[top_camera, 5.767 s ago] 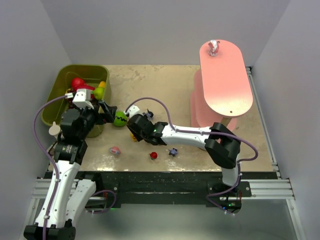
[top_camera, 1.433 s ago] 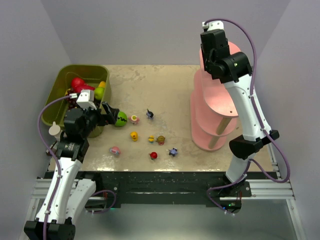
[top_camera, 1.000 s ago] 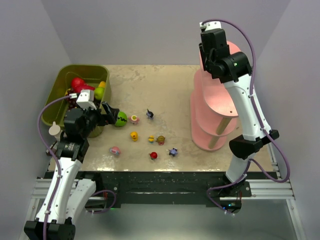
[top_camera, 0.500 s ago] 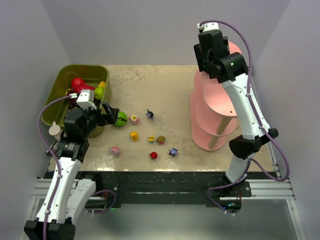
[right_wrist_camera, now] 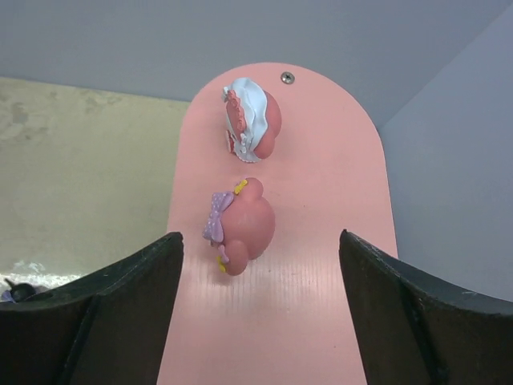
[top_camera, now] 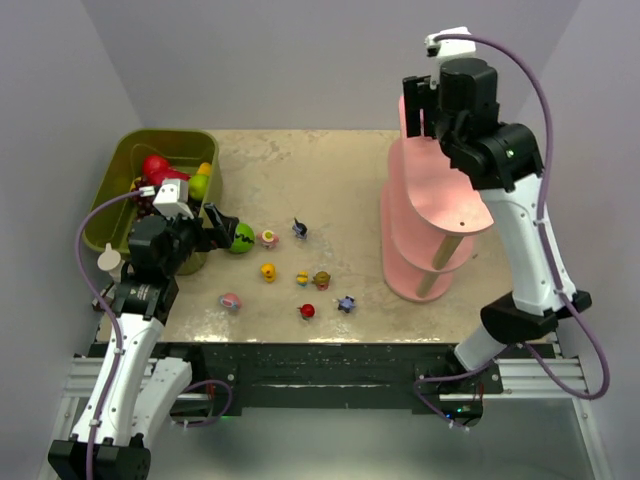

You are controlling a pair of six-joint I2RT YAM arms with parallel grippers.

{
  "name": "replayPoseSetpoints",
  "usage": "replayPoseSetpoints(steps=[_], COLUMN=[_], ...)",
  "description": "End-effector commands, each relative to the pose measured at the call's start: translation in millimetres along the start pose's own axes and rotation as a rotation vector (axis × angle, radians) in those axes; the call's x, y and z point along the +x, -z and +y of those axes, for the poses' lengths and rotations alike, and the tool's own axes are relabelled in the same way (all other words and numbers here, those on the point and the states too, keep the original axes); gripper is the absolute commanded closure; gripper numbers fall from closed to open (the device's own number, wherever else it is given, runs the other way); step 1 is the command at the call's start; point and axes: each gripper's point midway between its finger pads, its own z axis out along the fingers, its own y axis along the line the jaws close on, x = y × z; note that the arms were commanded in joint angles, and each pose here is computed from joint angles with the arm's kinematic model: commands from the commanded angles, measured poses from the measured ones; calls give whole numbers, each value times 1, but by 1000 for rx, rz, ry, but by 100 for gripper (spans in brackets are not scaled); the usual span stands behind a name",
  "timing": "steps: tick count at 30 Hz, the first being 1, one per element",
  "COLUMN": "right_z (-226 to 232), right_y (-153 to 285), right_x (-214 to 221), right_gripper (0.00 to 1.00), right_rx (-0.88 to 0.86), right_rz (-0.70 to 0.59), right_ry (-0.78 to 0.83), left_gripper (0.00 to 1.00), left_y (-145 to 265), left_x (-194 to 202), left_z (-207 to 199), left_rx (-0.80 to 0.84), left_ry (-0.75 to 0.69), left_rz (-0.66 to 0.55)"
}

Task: Place and organize the plastic toys onto the shelf

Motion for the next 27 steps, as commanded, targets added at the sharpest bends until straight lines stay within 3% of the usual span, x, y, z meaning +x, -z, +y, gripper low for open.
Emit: replayPoseSetpoints(steps=[1,6,11,15,22,27], right_z=[13,51,104,155,243,309], right_y=[38,100,144,174,180,194], right_x=[-30,-57,-47,-26,37,104], right_gripper=[19,19,19,19,19,19], right_rx=[-207,-566,-914,-1062,-1177,-1283], right_rz=[-161,-392,-441,-414,-240,-123], right_ry=[-93,-140,-150,-87,25,126], left_gripper=[0,0,0,0,0,0], left_y=[1,6,10,11,12,37], left_x=[-11,-15,-16,-16,-18,-47], left_z=[-2,-3,0,2,11,42], left_rx=[5,5,-16,-25,-79,-300], left_ry=[1,-8,-28,-29,-9,36], left_rz=[-41,-56,-64,-67,-76,-201])
